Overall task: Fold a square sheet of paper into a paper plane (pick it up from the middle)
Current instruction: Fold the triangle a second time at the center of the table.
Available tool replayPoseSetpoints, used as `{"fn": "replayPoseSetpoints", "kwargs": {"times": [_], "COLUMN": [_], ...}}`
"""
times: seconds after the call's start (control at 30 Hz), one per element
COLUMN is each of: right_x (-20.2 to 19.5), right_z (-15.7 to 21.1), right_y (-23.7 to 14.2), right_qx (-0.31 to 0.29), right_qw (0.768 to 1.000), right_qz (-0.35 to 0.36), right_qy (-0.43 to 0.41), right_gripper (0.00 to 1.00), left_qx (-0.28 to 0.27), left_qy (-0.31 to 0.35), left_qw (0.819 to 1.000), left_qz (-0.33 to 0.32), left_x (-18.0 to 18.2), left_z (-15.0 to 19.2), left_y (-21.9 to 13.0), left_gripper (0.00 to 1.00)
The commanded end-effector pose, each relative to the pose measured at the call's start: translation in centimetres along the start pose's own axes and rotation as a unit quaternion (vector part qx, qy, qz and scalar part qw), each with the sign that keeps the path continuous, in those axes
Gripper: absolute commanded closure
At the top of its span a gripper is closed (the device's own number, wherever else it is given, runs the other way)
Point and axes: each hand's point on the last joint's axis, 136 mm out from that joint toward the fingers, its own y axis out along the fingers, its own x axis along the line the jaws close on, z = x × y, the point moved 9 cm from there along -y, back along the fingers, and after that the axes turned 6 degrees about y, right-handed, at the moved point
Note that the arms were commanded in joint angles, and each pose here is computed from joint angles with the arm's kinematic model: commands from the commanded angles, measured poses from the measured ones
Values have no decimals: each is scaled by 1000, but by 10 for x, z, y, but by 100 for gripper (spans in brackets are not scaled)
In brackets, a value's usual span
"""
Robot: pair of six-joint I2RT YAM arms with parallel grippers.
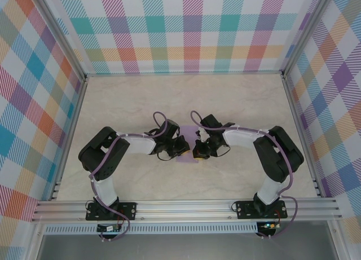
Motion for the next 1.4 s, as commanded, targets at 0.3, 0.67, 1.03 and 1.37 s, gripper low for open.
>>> {"fn": "replayPoseSetpoints", "kwargs": {"times": [0.3, 0.67, 1.03, 1.37], "right_x": [-13, -9, 11, 5], "right_z": [9, 12, 1, -33], "right_y": [13, 0, -27, -25], "right_qx": [28, 15, -68, -92], "right_qw": [999, 999, 998, 995], "right_qz": [17, 31, 15, 23], "right_qy": [13, -1, -6, 34], "right_gripper": [96, 95, 75, 67], "left_qx": [40, 41, 41, 39], "left_qy": [-30, -33, -31, -30], "left_qw": [994, 994, 995, 995], "left_qz": [-93, -96, -89, -84], "left_x": [36, 36, 32, 29], "left_z": [24, 24, 22, 21], "left_y": [2, 2, 2, 0], "left_gripper": [92, 92, 92, 92]}}
